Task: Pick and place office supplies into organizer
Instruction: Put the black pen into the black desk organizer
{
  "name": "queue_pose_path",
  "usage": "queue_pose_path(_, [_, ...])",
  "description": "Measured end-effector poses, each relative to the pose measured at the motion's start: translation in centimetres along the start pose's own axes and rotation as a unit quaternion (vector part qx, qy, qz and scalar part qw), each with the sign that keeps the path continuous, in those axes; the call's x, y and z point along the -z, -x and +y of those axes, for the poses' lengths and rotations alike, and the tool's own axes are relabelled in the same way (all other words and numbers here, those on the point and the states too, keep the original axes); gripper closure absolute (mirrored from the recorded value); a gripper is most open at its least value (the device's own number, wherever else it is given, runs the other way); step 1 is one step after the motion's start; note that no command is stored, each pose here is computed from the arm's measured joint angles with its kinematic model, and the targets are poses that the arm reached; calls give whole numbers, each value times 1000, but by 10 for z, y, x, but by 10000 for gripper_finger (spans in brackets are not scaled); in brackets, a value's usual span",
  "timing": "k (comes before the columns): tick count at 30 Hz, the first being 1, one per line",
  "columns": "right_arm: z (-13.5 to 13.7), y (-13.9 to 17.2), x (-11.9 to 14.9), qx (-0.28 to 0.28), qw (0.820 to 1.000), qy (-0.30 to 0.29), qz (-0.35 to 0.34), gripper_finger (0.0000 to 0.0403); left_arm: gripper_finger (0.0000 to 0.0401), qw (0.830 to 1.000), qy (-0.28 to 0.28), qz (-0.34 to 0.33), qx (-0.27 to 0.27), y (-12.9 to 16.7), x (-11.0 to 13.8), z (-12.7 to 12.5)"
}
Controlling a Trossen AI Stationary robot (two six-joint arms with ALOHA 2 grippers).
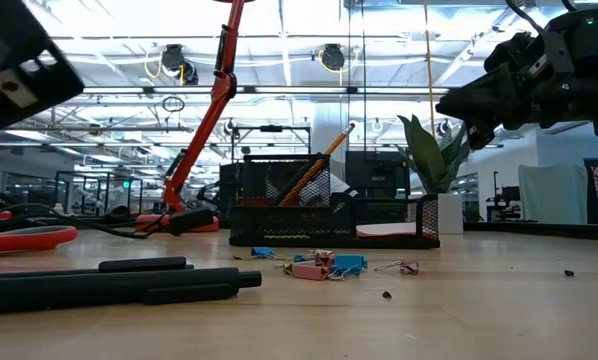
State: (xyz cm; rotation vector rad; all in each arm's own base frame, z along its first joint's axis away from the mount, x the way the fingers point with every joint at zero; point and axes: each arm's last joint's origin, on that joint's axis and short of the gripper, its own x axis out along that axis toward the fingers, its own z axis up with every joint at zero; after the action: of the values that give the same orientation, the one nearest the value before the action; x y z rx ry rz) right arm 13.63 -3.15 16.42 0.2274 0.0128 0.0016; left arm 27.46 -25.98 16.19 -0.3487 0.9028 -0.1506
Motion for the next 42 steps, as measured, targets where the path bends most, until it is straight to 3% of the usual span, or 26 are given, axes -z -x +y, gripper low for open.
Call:
queue_pose_path(3, [0,0,0,0,1000,0,-1,344,233,1000,5,-3,8,0,0,-2])
queue_pose_path(7, [0,0,0,0,1000,0,0,344,233,998,53,19,31,-1,-2,-1])
queue_pose_path(11, [0,0,0,0,1000,1,0,344,233,997,50,22,52,-1,-4,-4])
queue_pose_path(16, [0,0,0,0,1000,4,-1,344,233,997,51,42,34,-3,0,0])
queue_pose_path(21, [0,0,0,1,1000,4,-1,344,233,995,56,85,7,-27,14,12])
queue_pose_path(28, [0,0,-1,1,1000,5,-6,344,233,995,40,79,35,-40,11,14])
queue_pose_path(42, [0,0,-1,1,1000,15,-7,344,233,995,16,94,-7,-44,-8,44])
